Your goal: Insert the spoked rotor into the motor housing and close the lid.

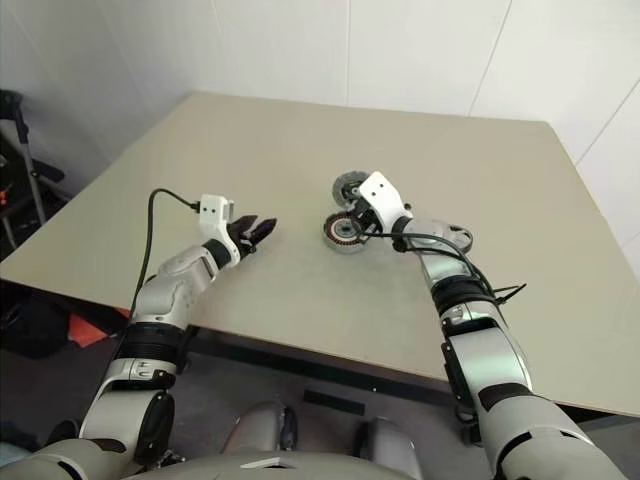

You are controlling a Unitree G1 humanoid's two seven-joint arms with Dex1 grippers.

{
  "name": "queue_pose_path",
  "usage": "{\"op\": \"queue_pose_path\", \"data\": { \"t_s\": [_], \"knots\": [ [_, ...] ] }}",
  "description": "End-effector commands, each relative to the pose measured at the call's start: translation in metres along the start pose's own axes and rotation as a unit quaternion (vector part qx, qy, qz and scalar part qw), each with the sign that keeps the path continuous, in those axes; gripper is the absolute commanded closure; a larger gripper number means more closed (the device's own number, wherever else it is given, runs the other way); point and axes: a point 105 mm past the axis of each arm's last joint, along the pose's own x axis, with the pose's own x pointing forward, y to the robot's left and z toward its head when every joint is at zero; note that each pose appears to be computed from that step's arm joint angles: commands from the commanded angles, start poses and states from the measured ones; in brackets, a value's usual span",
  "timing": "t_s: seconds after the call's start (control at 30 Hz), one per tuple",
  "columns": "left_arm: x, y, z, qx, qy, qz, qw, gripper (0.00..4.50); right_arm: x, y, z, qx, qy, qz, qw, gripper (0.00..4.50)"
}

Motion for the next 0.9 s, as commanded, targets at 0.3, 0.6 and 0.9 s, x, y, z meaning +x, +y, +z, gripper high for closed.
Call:
{"op": "queue_pose_path", "data": {
  "t_s": [0.3, 0.6, 0.9],
  "knots": [
    [-0.001, -0.002, 0.013, 0.01, -0.022, -0.004, 1.0, 1.59, -0.033, -0.057, -0.02, 0.001, 0.057, -0.123, 0.991, 4.47],
    [-0.004, 0.011, 0.022, 0.017, -0.029, 0.008, 0.999, 1.59, -0.107, -0.141, -0.035, -0.014, 0.112, -0.26, 0.959, 4.47],
    [-0.001, 0.007, 0.019, 0.016, -0.024, -0.001, 1.0, 1.59, -0.14, -0.164, -0.046, 0.248, 0.017, -0.329, 0.911, 2.64]
  ]
}}
